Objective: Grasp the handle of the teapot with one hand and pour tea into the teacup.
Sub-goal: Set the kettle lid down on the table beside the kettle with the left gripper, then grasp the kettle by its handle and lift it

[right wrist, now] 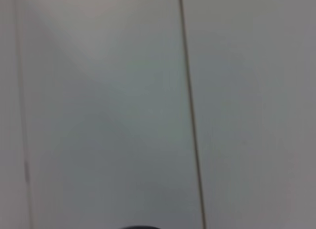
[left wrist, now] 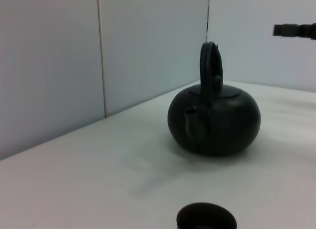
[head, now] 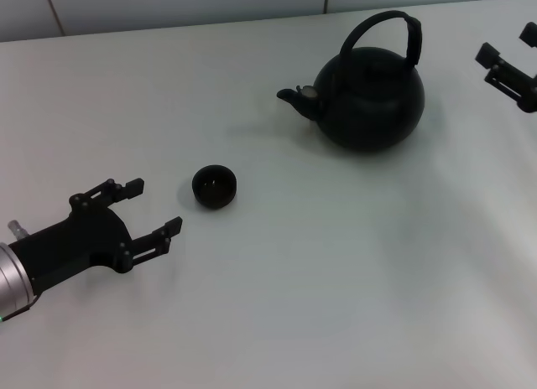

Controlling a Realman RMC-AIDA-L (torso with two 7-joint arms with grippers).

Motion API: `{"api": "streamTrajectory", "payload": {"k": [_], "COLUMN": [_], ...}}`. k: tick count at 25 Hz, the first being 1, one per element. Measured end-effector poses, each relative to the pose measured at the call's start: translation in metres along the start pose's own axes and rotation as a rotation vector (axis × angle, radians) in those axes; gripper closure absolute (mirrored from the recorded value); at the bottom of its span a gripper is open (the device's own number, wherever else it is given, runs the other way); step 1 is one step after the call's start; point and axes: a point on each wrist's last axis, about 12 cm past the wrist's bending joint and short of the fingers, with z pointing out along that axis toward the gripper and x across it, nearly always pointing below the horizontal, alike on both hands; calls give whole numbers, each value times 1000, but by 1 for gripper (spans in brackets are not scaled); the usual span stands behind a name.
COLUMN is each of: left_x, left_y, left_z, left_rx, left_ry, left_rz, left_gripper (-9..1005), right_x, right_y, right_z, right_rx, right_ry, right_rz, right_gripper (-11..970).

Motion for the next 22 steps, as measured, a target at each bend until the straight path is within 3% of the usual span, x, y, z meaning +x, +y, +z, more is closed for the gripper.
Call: {"api": "streamTrajectory", "payload": {"k": [10, 22], "left_x": [0, -1], "left_y": [-1, -1], "left_z": [3, 3], "left_rx": [7, 10], "left_ry": [8, 8], "left_rz": [6, 10], "left_gripper": [194, 194], "right_x": [4, 10], "right_y": [6, 13], "right_z": [43, 65], "right_rx": [12, 19], "right_ry": [50, 102], "right_rz": [-16, -37], "right_gripper": [134, 133]}}
